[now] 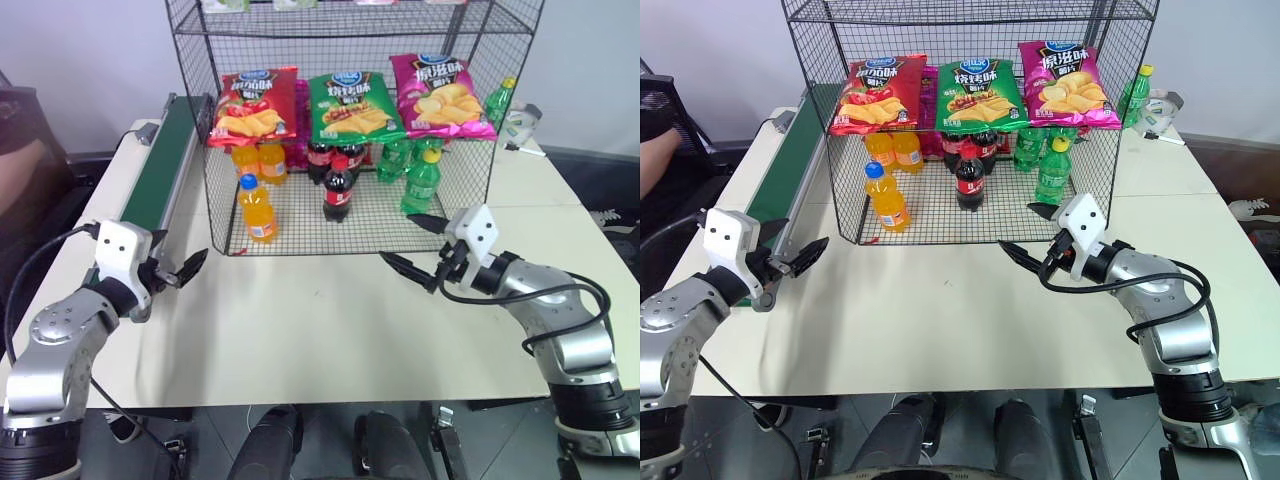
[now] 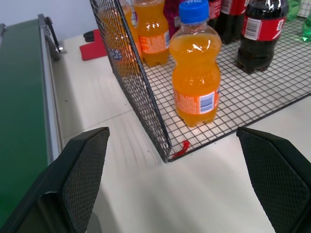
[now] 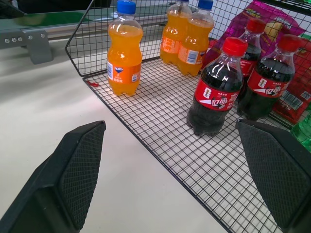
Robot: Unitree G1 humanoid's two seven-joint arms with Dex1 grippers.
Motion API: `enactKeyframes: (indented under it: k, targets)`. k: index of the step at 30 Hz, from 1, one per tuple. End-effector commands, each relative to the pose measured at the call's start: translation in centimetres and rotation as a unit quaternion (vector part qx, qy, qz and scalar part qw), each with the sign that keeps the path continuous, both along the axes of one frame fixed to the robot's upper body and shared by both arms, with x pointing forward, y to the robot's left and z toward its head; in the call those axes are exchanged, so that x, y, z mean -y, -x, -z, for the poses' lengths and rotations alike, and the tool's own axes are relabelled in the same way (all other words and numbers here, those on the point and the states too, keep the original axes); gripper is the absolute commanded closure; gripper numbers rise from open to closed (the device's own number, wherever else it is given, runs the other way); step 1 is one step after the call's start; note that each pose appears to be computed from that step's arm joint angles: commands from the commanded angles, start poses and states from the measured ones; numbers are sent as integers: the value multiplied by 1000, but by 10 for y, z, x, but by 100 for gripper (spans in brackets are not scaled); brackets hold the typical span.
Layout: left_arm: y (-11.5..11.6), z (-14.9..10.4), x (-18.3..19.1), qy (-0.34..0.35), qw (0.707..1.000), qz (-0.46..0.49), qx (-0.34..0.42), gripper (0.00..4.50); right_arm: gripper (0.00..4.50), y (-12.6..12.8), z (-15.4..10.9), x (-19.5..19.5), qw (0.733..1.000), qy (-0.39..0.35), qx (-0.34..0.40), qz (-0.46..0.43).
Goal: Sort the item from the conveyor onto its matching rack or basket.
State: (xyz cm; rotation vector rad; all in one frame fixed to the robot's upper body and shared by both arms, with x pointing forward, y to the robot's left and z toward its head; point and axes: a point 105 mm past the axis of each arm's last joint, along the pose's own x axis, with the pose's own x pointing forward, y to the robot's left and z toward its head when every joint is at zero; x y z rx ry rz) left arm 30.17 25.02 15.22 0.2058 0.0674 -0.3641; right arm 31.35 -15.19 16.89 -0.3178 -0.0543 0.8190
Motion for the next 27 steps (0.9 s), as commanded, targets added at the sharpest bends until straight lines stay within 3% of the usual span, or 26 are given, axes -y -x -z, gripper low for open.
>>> enactKeyframes:
  k: [1,27]
  targets:
    - [2,-18,0,-8,1000,5,27,11,0,1,-13,-4,1000,-6,28,-7]
    - [7,-21,-17,47,997,-30,44,11,0,0,-13,-8,999,-10,28,-13]
